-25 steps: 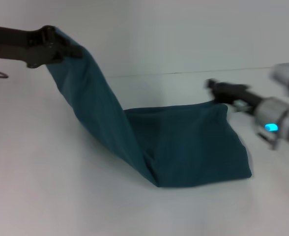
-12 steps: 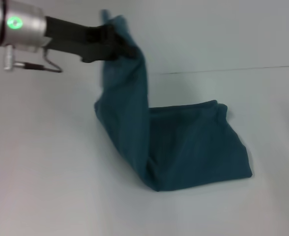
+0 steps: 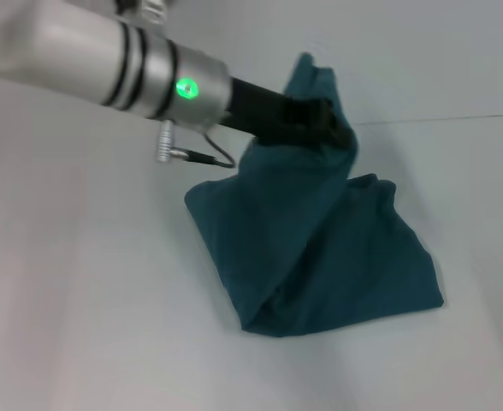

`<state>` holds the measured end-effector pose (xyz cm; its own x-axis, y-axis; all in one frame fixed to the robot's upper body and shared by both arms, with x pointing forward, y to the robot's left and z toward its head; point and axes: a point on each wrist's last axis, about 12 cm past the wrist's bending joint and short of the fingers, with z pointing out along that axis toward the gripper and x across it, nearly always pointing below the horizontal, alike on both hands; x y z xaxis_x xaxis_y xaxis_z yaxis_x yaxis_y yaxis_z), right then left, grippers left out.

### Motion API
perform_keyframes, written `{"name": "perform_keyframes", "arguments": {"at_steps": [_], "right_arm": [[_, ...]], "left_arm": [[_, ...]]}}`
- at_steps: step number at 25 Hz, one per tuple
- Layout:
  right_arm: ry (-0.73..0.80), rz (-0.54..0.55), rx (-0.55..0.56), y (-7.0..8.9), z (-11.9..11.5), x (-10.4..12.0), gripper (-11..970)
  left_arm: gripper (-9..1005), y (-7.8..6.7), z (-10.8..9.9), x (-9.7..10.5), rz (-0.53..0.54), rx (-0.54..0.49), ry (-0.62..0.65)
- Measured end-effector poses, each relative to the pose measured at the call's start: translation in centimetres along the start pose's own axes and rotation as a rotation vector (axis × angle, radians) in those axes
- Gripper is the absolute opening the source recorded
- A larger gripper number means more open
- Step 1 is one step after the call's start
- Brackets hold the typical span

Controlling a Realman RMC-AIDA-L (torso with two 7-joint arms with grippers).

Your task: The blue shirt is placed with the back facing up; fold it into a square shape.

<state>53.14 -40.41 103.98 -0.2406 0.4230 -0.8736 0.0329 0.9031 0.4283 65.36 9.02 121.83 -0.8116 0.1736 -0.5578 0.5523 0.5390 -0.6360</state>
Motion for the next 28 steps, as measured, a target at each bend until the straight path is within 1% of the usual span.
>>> {"name": "perform_keyframes", "arguments": {"at_steps": [3, 7, 9, 12, 14, 17, 21, 23, 26, 28], "right_arm": [[0.000, -0.001, 0.002, 0.0, 0.0, 0.0, -1], [-0.007, -0.002, 0.009, -0.1, 0.1, -0.2, 0], [-0.010, -0.002, 0.010, 0.0, 0.2, -0.3, 0], [-0.014, -0.001, 0.014, 0.0, 0.4, -0.4, 0], [-0.018, 0.001, 0.017, -0.1, 0.3, -0.4, -1], [-0.021, 0.003, 0.017, 0.0, 0.3, -0.4, -1], [-0.023, 0.000, 0.008, 0.2, 0.4, -0.5, 0], [-0.024, -0.003, -0.003, 0.3, 0.4, -0.5, 0], [-0.029, -0.016, -0.050, 0.9, 0.5, -0.7, 0], [-0.035, -0.034, -0.096, 1.3, 0.4, -0.9, -1]], "left_arm": [[60, -0.7, 2.5, 0.5, 0.018, -0.025, 0.011], [66, -1.1, 5.7, 1.7, 0.039, -0.069, 0.074], [69, -1.2, 6.6, 2.5, 0.049, -0.079, 0.107], [74, -1.7, 7.6, 4.1, 0.096, -0.038, 0.168], [77, -1.9, 7.8, 4.6, 0.115, -0.019, 0.184], [82, -1.9, 7.9, 4.8, 0.109, -0.005, 0.182], [267, -1.9, 7.6, 4.7, 0.109, 0.009, 0.172], [352, -1.7, 7.1, 4.6, 0.110, 0.013, 0.158], [470, -1.0, 5.7, 4.8, 0.125, 0.022, 0.117], [549, -0.2, 4.5, 5.3, 0.130, 0.023, 0.082]]}}
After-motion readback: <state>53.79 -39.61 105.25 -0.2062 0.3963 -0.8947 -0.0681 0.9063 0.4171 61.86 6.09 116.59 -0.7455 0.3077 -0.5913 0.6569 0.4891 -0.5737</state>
